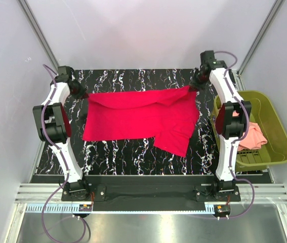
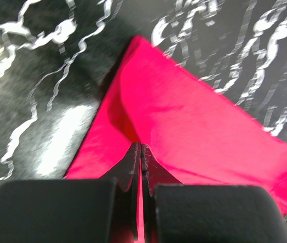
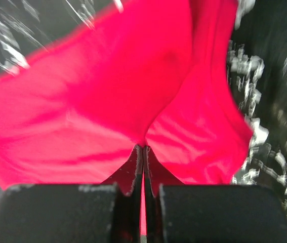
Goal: Fold and stack the t-shirts
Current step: Fold the tshirt
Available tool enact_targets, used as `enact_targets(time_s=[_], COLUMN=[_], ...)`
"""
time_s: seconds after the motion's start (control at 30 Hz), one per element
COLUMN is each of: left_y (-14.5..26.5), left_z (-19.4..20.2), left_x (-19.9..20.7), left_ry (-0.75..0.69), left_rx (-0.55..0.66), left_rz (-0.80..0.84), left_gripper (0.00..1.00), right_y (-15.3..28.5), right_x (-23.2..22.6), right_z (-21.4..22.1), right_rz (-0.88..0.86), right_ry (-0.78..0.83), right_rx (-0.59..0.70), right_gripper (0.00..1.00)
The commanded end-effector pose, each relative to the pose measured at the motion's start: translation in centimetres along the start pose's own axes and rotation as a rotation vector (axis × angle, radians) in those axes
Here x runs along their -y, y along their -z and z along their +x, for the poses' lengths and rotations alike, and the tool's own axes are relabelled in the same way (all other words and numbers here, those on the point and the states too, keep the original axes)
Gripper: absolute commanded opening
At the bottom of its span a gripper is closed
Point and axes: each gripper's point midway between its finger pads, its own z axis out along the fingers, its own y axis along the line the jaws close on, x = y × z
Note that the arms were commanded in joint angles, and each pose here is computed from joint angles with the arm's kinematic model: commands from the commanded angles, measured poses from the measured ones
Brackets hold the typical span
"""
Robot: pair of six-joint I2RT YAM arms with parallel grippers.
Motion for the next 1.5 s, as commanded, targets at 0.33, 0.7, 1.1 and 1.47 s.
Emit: enact_targets(time_s=[0.33, 0.7, 1.1, 1.47], left_y=[1.3, -1.0, -0.7, -1.1], left_z=[-8.5, -11.5, -14.2, -13.3], left_x=[8.8, 9.7, 7.6, 6.6], left_ry=[0.014, 0.025, 0.093, 0.113], left_rx=[0.236, 0.284, 0.341, 0.301], left_rz=[0.361, 0.420, 0.389, 0.383], left_gripper=[0.00, 0.00, 0.00, 0.00], right_y=[4.5, 2.4, 3.3, 2.7], right_x=[-5.0, -7.2, -7.4, -7.2], right_z=[-10.9, -13.6, -16.5, -15.3], right_rz=[-0.306, -0.476, -0.591, -0.611], right_ry=[-0.012, -0.008, -0.096, -0.130], right_rx=[0.276, 0.329, 0.359, 0.290], right_gripper=[0.00, 0.00, 0.00, 0.00])
